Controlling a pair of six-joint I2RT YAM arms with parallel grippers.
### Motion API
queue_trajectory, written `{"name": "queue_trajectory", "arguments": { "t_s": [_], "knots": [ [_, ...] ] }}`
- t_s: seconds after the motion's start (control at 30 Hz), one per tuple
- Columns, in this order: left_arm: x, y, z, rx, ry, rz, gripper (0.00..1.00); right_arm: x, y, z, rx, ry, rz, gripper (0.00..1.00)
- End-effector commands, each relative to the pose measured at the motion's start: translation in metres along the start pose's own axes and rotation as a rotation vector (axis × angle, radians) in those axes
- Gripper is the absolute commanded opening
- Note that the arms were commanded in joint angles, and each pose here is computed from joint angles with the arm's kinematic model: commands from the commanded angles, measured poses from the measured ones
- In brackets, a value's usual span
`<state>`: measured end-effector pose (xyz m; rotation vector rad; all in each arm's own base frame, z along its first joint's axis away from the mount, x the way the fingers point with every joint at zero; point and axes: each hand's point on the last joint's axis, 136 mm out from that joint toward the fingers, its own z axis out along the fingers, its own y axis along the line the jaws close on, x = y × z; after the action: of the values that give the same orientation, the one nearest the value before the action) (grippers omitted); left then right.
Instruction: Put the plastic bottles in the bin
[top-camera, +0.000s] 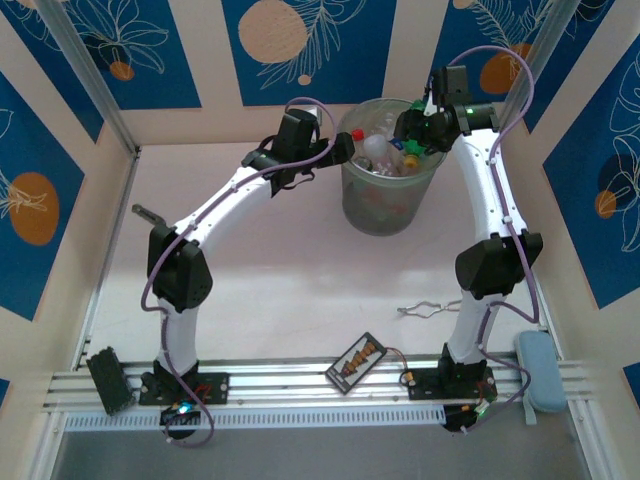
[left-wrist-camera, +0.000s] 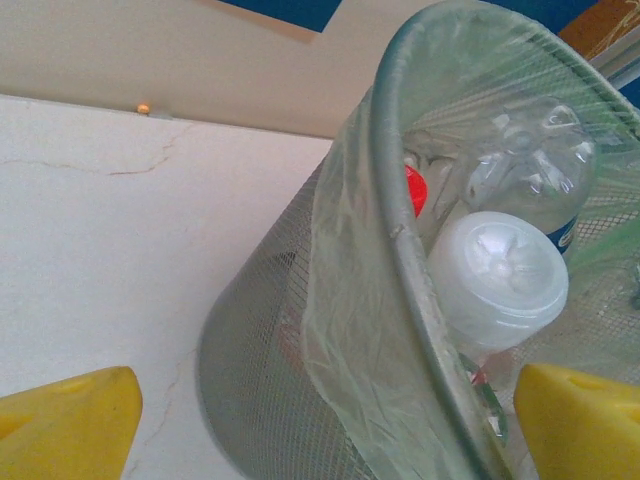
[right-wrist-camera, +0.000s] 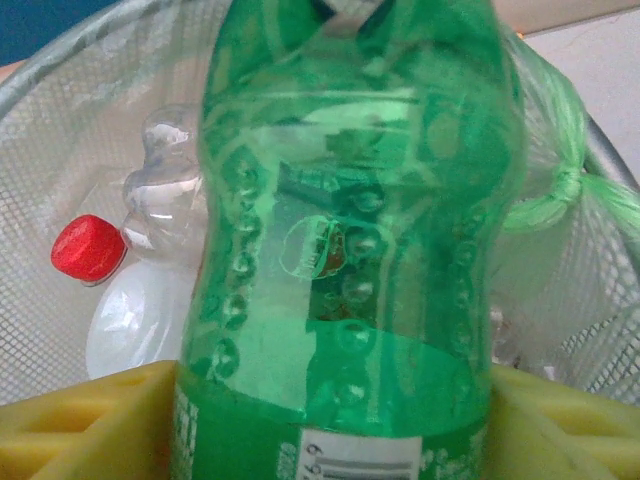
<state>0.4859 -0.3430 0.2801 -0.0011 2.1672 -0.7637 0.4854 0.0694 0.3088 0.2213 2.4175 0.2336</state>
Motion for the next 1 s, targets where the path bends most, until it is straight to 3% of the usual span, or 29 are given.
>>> {"name": "queue_trajectory", "arguments": {
  "t_s": [0.0,0.1,0.2,0.5,0.7,0.83,0.97],
  "knots": [
    [-0.004,0.0,-0.001,-0.015,-0.016,0.02,0.95,-0.018,0.003,-0.029,-0.005,-0.071,-0.025,0.75],
    [-0.005,0.0,0.0,-0.013,-0.021,0.019,0.95,-0.031,0.002,-0.044,-0.006,-0.119,-0.046,0.75],
    [-0.004,0.001,0.001,-0.014,-0.018,0.016,0.95,-0.036,0.004,-0.043,-0.023,-0.128,-0.058,0.67],
    [-0.003,0.004,0.003,-0.023,-0.016,0.009,0.95,-0.003,0.017,0.006,-0.055,0.026,-0.078,0.48],
    [-0.006,0.003,0.0,-0.022,-0.029,0.009,0.95,0.029,0.02,0.023,-0.066,0.078,-0.073,0.48],
    [-0.011,-0.002,-0.006,-0.009,-0.041,0.011,0.94,0.004,0.023,-0.006,-0.089,-0.02,-0.078,0.48],
    [-0.02,-0.009,-0.016,0.012,-0.067,0.012,0.94,-0.021,0.015,-0.035,-0.101,-0.101,-0.066,0.54]
  ]
}}
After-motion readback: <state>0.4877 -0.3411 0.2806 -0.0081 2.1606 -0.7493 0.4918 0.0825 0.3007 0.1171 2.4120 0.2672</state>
